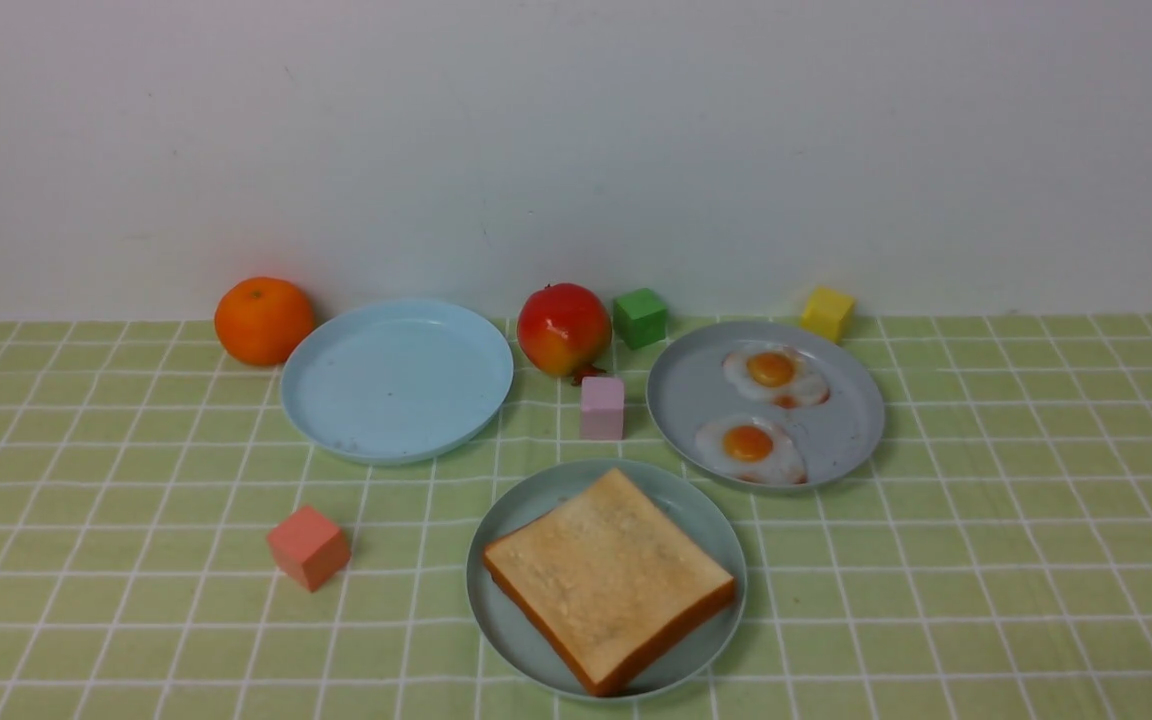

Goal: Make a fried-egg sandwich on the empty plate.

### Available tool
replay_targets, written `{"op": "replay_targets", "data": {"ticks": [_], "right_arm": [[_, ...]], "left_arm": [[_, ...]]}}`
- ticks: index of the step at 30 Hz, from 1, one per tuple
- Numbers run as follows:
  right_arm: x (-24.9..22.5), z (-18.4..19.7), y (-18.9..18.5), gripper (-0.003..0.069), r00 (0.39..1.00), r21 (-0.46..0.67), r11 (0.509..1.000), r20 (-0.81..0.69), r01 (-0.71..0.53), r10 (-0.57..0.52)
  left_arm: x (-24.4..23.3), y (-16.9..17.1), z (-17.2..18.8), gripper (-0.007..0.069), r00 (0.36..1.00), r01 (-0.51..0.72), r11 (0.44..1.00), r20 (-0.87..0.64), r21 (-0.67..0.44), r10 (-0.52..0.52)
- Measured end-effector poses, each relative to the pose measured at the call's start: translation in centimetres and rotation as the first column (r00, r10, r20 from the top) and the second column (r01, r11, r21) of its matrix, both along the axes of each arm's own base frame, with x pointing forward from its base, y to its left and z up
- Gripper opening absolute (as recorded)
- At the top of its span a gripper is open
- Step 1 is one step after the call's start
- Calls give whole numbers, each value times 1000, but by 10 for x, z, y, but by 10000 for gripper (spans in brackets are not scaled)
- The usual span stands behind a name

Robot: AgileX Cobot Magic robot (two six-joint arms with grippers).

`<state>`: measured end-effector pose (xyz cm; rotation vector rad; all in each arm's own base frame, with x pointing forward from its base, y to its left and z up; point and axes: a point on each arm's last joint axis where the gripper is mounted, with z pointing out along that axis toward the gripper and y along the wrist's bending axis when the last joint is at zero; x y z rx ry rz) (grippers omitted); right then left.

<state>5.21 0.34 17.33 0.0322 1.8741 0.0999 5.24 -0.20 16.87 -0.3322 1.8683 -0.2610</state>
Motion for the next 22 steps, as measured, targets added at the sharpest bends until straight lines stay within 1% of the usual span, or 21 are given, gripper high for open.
{"op": "replay_targets", "data": {"ticks": [22], "right_arm": [[0, 0, 0, 79, 1000, 0, 1000, -1, 0, 0]], "left_arm": [[0, 0, 0, -13, 1000, 0, 1000, 0, 0, 0]]}}
